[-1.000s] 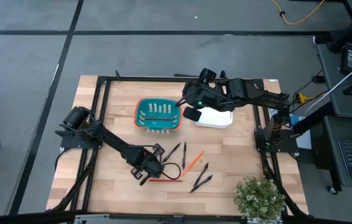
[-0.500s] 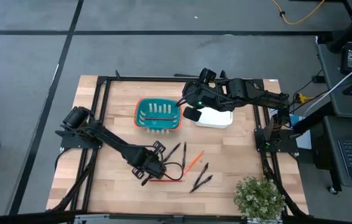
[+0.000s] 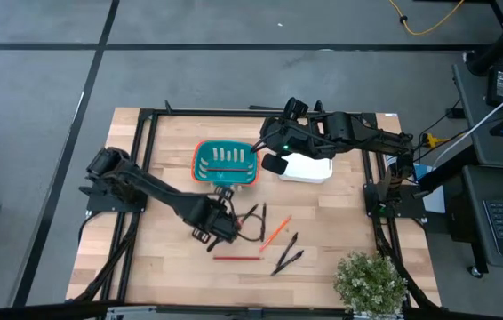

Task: Sort pens & pencils
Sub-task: Put the left orange pencil into the blue bin

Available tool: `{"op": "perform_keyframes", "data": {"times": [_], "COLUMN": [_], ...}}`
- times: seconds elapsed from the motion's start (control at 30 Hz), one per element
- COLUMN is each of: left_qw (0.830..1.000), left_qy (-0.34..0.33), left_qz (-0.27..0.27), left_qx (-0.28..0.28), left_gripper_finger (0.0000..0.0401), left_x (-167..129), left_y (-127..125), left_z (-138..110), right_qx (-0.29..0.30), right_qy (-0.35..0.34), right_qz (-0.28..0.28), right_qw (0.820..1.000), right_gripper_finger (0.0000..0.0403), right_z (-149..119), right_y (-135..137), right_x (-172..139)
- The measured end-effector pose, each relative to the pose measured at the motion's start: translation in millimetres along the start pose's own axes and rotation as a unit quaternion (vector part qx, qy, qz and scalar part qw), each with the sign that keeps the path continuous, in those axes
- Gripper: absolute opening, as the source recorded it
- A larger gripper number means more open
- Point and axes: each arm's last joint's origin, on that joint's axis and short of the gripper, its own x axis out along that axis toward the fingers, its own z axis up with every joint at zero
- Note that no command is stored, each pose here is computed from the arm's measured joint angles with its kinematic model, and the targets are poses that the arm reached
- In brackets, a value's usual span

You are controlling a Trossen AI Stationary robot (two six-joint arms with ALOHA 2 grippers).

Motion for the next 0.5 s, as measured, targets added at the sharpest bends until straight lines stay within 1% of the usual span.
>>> {"op": "perform_keyframes", "data": {"times": [0.17,0.27,0.37,0.5], "left_qw": [0.998,0.996,0.994,0.991], "left_qy": [0.005,0.013,0.025,0.048], "left_qz": [0.032,0.049,0.059,0.06], "left_qx": [-0.051,-0.071,-0.088,-0.107], "left_gripper_finger": [0.0013,0.0013,0.0013,0.0013], "left_x": [-12.6,-14.8,-12.0,1.3], "left_y": [34.8,58.9,85.2,116.4], "left_z": [-19.6,-32.1,-45.5,-60.3], "right_qx": [-0.001,-0.002,-0.003,-0.003], "right_qy": [0.0,0.001,0.002,0.003], "right_qz": [0.0,0.0,0.0,0.013], "right_qw": [1.0,1.0,1.0,1.0], "right_gripper_finger": [0.0102,0.0102,0.0102,0.0102], "right_z": [0.0,-0.1,-0.4,-0.6], "right_y": [0.0,0.0,0.1,0.8], "right_x": [0.1,0.1,0.0,0.0]}}
